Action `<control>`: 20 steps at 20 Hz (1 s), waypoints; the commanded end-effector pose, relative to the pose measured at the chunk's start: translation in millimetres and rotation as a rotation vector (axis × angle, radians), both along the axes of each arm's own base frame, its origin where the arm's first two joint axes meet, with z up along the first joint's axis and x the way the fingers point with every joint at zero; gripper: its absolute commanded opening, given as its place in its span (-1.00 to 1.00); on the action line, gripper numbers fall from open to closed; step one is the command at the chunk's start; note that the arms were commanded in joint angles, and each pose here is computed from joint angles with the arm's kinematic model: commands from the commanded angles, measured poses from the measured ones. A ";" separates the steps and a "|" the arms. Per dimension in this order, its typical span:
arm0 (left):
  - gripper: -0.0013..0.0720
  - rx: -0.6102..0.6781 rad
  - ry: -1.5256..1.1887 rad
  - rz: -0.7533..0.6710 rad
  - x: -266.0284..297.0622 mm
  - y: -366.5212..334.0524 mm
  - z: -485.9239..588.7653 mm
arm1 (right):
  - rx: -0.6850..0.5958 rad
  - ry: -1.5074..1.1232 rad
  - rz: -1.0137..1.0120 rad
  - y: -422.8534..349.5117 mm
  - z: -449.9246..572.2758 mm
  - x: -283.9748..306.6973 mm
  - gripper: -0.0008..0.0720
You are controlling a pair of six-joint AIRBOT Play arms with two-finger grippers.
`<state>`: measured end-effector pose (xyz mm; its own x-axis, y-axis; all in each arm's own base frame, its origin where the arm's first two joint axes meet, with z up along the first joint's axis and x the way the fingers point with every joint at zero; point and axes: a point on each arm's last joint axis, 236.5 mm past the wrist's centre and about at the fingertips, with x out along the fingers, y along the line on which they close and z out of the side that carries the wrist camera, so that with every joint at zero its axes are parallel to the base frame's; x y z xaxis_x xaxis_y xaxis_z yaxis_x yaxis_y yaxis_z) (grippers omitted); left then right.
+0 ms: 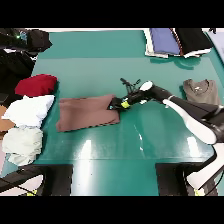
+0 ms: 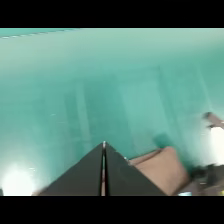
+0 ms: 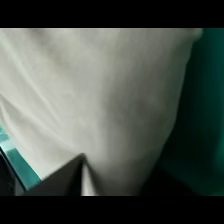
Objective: Fold the shirts.
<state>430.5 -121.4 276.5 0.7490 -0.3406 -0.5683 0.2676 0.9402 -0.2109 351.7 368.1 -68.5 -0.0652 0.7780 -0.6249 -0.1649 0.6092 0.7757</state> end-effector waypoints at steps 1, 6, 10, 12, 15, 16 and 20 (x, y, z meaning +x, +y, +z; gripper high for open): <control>-0.90 -0.056 0.008 -0.036 -3.8 -14.2 3.1 | 0.043 -0.057 0.048 43.4 1.8 5.7 -0.77; -0.90 -0.049 -0.006 -0.135 -16.0 -51.3 5.4 | 0.034 -0.282 -0.031 9.2 58.0 71.8 -0.93; -0.90 -0.046 -0.042 -0.238 -30.9 -92.3 11.5 | -0.116 -0.427 -0.190 -119.9 115.9 129.3 -0.93; -0.90 -0.049 -0.047 -0.263 -35.8 -103.0 12.8 | -0.207 -0.468 -0.286 -205.8 143.4 142.1 -0.93; -0.90 -0.065 -0.052 -0.272 -37.4 -108.1 15.3 | -0.327 -0.490 -0.460 -330.2 174.3 140.4 -0.93; -0.90 -0.068 -0.056 -0.270 -36.7 -108.2 16.4 | -0.348 -0.491 -0.537 -370.3 183.6 137.2 -0.93; -0.90 -0.095 -0.078 -0.251 -32.2 -108.7 23.2 | -0.413 -0.482 -0.815 -500.7 197.4 119.3 -0.93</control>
